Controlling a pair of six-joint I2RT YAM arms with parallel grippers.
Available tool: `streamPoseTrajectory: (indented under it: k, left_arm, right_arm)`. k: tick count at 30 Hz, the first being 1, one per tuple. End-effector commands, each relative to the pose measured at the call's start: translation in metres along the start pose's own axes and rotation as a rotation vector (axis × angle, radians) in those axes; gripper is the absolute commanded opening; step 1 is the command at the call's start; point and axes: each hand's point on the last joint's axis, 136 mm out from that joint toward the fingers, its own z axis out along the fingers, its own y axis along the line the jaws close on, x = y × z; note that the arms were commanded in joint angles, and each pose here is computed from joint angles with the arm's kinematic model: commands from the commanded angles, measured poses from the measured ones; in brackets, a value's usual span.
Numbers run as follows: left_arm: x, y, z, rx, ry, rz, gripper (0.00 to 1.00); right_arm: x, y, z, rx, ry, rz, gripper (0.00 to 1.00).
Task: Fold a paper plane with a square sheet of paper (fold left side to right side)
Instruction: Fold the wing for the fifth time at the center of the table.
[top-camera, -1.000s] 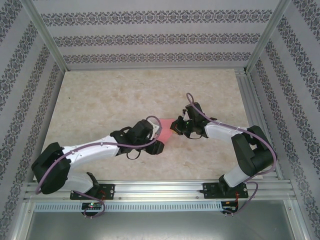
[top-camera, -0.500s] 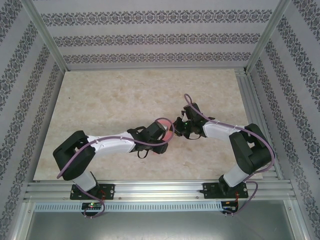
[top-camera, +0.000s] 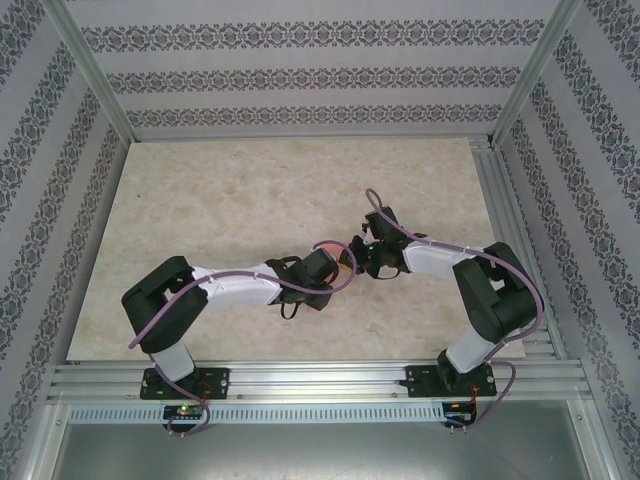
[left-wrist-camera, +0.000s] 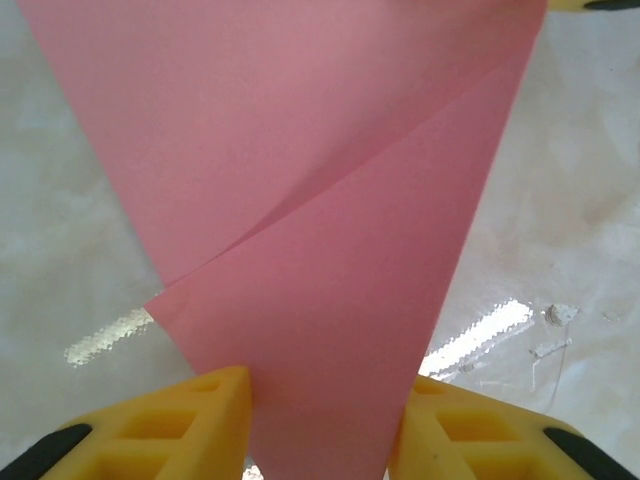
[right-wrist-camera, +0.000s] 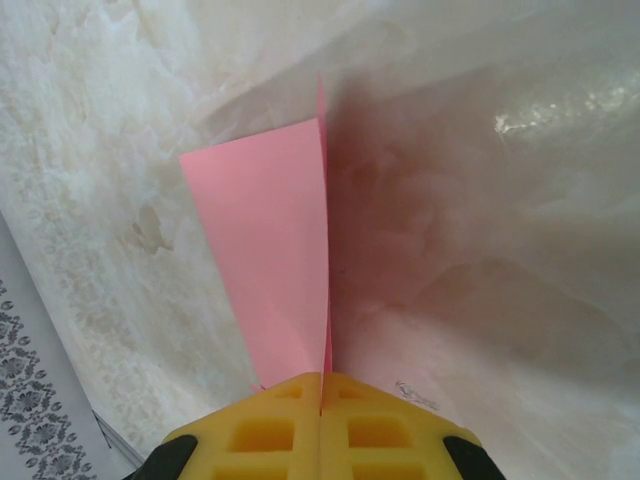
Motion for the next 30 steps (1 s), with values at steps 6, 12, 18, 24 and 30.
streamPoseTrajectory:
  k: [6,12,18,24,30]
  left_arm:
    - [0.0,-0.007,0.002,-0.01,0.011,0.04,0.34]
    - [0.003,-0.008,0.007,-0.01,0.026,0.04,0.3]
    - [0.006,-0.007,0.011,-0.015,0.034,0.028,0.23]
    - [0.008,-0.004,0.012,-0.019,0.032,0.007,0.19]
    - [0.003,-0.006,0.007,0.064,0.015,-0.051,0.16]
  right_arm:
    - [-0.001,-0.001,0.004,0.047,0.0,-0.035,0.0]
    - [-0.002,-0.001,0.002,0.052,-0.009,-0.045,0.07]
    - [-0.007,0.005,-0.011,0.052,-0.036,-0.074,0.19]
    - [-0.021,0.0,-0.042,0.066,-0.108,-0.094,0.31]
    - [-0.025,-0.019,-0.065,0.093,-0.148,-0.12,0.34]
